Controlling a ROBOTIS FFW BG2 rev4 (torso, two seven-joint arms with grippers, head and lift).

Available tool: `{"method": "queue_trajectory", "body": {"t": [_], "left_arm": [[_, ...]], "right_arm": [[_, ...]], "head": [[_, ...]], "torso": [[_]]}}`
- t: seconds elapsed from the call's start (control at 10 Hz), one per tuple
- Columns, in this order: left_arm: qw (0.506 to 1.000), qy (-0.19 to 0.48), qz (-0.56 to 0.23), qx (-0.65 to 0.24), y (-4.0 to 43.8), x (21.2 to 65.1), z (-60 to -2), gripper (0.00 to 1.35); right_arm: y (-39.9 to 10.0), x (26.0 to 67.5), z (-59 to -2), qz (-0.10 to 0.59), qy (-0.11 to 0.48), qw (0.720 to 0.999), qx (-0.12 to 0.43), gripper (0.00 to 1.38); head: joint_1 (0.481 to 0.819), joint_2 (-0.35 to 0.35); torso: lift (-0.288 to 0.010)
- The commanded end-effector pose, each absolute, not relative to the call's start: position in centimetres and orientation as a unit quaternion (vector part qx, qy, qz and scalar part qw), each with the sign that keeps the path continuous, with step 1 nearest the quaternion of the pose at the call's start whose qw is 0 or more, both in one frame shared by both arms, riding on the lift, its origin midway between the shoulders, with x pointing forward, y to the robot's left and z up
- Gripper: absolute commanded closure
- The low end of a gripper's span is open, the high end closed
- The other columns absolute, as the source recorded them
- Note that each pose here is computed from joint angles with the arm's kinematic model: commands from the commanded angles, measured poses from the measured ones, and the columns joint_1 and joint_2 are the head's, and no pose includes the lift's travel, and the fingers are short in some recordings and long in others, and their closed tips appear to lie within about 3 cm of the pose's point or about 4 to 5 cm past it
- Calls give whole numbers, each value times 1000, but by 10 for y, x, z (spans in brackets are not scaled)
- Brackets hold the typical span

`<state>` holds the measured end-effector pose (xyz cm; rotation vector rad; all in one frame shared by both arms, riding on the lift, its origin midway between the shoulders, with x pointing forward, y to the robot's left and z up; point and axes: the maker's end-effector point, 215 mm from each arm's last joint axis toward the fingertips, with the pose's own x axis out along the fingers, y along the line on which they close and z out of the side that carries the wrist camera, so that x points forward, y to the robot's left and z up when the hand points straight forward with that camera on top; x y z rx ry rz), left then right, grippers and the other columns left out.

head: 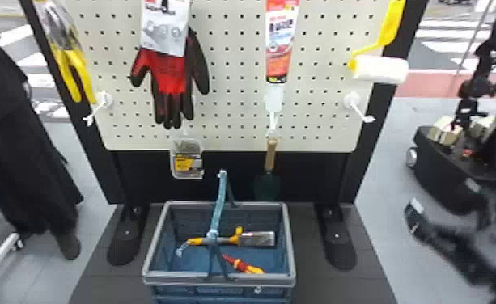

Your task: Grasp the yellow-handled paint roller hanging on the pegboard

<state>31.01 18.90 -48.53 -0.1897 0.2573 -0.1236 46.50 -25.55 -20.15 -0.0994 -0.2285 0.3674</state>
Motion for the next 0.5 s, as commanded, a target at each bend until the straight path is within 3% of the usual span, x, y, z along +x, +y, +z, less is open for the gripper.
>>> {"method": "queue_trajectory", "body": {"t": [0.0, 0.2, 0.4], "left_arm": [[985, 124, -75, -96, 182, 316, -481, 144], [983, 119, -87, -106, 169, 322, -475, 144], [983, 112, -94, -113, 162, 330, -468, 144]], "right_arm": [[-277, 478, -145, 173, -138, 971, -91, 237], [-302, 496, -106, 186, -146, 962, -139, 237], [-316, 502, -77, 195, -159, 957, -146, 237]], "head": [[549, 0], [549, 0], [549, 0]], "torso": [[-100], [-100], [-100]]}}
